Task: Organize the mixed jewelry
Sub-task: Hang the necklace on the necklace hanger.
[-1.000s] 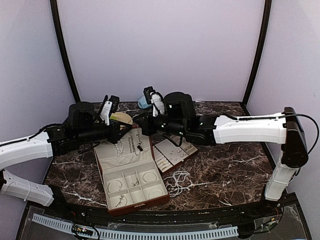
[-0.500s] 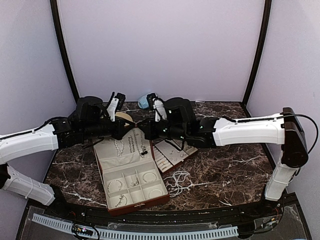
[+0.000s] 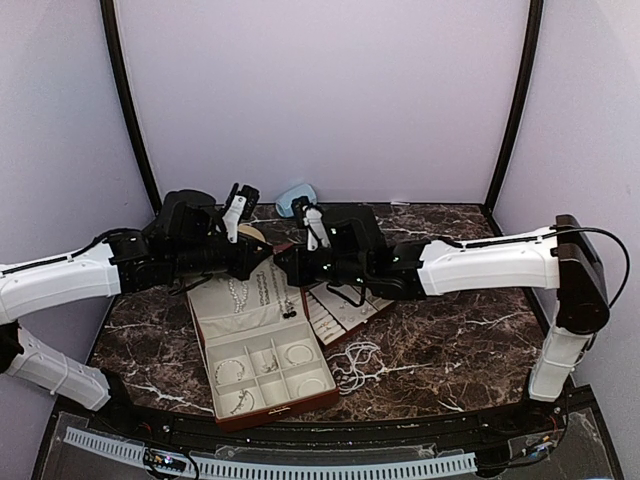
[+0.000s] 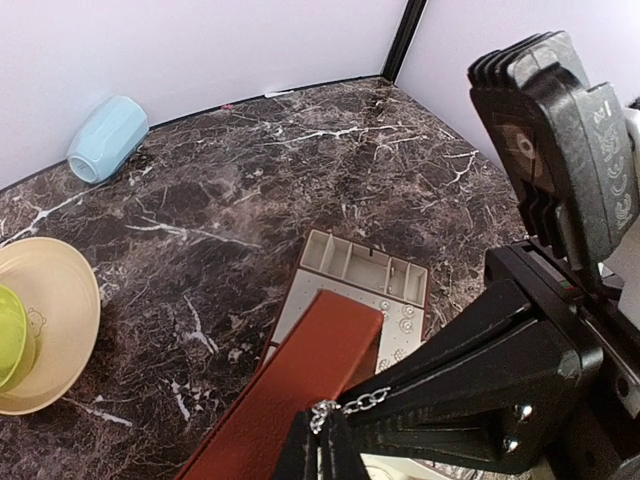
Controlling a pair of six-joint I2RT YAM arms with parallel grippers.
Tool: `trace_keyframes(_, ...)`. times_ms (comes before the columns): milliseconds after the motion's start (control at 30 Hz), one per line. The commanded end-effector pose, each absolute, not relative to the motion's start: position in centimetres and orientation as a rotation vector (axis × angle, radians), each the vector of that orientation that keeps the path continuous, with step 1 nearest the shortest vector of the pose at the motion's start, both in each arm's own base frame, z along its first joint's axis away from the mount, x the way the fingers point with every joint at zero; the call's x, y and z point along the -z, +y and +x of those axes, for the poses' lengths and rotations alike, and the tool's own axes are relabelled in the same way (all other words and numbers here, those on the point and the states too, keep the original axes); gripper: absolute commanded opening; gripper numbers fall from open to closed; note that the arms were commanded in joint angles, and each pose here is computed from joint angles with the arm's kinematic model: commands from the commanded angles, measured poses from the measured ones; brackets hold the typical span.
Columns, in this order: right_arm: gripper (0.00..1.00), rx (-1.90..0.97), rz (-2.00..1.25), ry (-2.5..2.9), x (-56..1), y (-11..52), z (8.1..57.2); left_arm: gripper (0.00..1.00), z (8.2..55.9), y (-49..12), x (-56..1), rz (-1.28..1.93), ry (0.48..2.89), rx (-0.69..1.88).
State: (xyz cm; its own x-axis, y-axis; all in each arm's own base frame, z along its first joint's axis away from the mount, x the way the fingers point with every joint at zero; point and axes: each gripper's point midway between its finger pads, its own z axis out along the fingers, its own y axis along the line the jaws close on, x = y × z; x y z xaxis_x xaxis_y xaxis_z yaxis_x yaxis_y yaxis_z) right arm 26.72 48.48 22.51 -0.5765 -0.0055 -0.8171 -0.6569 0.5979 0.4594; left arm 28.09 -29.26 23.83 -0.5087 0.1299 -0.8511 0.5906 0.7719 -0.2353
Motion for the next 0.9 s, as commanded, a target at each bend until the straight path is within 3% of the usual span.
trace_keyframes(0, 0.0, -1.017, -0.51, 2.014, -21.7, 48.7, 26.9, 0.03, 26.6, -28.7, -20.9, 0.606, 2.165, 0.564)
trace_keyframes(567, 0.0, -1.077, -0.517, 1.939, -23.9, 48.3, 26.2, 0.0, 24.1, -30.6, -24.0, 0.742, 1.954, 0.654)
trace_keyframes(867, 0.0, -1.059, -0.501, 1.959, -23.3, 48.3, 26.5, 0.0, 26.1, -28.3, -22.5, 0.621, 2.033, 0.467)
